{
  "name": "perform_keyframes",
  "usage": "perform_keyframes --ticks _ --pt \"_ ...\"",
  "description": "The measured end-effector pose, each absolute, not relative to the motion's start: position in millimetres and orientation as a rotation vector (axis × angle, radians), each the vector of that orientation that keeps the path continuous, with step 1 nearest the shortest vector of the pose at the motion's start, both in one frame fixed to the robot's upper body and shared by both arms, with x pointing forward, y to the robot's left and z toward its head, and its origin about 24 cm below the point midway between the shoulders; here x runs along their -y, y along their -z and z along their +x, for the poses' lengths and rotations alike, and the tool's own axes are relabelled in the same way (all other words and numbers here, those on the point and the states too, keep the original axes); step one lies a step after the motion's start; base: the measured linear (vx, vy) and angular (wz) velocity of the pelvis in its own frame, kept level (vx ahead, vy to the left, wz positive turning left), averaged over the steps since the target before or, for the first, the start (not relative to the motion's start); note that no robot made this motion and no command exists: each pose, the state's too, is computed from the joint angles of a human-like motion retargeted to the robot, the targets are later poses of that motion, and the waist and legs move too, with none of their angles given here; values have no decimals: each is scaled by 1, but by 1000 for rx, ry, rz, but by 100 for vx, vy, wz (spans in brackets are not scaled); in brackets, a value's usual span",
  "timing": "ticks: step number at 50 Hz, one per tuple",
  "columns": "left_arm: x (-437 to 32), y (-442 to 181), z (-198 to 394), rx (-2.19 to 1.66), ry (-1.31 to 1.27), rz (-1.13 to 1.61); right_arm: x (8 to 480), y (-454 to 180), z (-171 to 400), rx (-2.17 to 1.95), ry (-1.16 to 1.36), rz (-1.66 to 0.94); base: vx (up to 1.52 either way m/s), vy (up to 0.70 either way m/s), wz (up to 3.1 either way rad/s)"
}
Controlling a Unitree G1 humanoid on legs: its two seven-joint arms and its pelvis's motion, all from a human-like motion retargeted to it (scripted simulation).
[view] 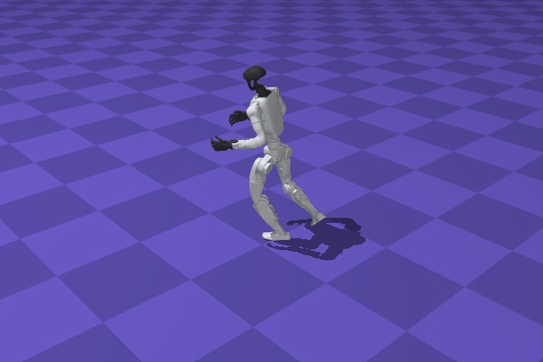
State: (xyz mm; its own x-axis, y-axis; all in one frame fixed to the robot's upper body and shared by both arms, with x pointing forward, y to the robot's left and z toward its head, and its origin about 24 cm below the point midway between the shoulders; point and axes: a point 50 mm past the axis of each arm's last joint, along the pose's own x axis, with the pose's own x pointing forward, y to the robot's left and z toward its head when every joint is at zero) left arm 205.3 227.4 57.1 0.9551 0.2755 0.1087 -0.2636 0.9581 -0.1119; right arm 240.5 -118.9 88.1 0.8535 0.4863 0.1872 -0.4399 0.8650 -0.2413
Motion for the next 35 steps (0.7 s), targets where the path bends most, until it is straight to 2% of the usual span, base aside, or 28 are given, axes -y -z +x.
perform_keyframes --ticks 2,3,4,5,8,13,15,17,20,22,25,27,29,30,32,33,35 --pt "-198 -124 249 449 -226 -356 140 -68 225 124 -515 -208 98 -17 207" --pt "-181 -164 259 617 -153 -609 150 -61 212 69 -528 -170 102 -19 218" --pt "-167 -199 268 744 -108 -572 164 -59 199 -12 -556 -83 102 -19 225" --pt "-155 -231 275 864 -111 -392 179 -62 187 -95 -600 34 102 -24 218" --pt "-123 -292 252 1160 21 -389 210 -58 162 -236 -630 -75 100 -37 210" --pt "-102 -333 205 1399 397 -436 262 -52 128 -421 -483 -175 99 -69 251" --pt "-102 -330 196 1426 452 -368 269 -51 118 -439 -427 -169 82 -103 160" --pt "-115 -315 198 1385 389 -299 273 -46 118 -443 -393 -187 72 -91 104" --pt "-139 -270 217 1138 282 -174 274 -32 124 -463 -367 -223 63 -67 106" --pt "-160 -221 235 859 198 -53 267 -19 143 -435 -332 -250 46 -67 68" --pt "-205 -110 238 311 -25 64 243 -15 199 -331 -330 -365 37 -56 10" --pt "-231 -62 208 80 -135 26 211 -53 251 -108 -392 -480 30 -35 9" --pt "-251 -57 177 23 -175 35 180 -107 278 162 -415 -434 36 -19 74" --pt "-257 -62 166 23 -171 63 166 -133 281 286 -428 -360 42 -5 113" --pt "-266 -73 145 10 -219 -70 146 -163 268 436 -483 -172 48 6 160" --pt "-271 -76 135 -19 -185 34 139 -174 259 490 -541 -121 53 15 223" --pt "-277 -74 117 -62 -209 -7 126 -189 241 566 -658 -7 54 18 286"
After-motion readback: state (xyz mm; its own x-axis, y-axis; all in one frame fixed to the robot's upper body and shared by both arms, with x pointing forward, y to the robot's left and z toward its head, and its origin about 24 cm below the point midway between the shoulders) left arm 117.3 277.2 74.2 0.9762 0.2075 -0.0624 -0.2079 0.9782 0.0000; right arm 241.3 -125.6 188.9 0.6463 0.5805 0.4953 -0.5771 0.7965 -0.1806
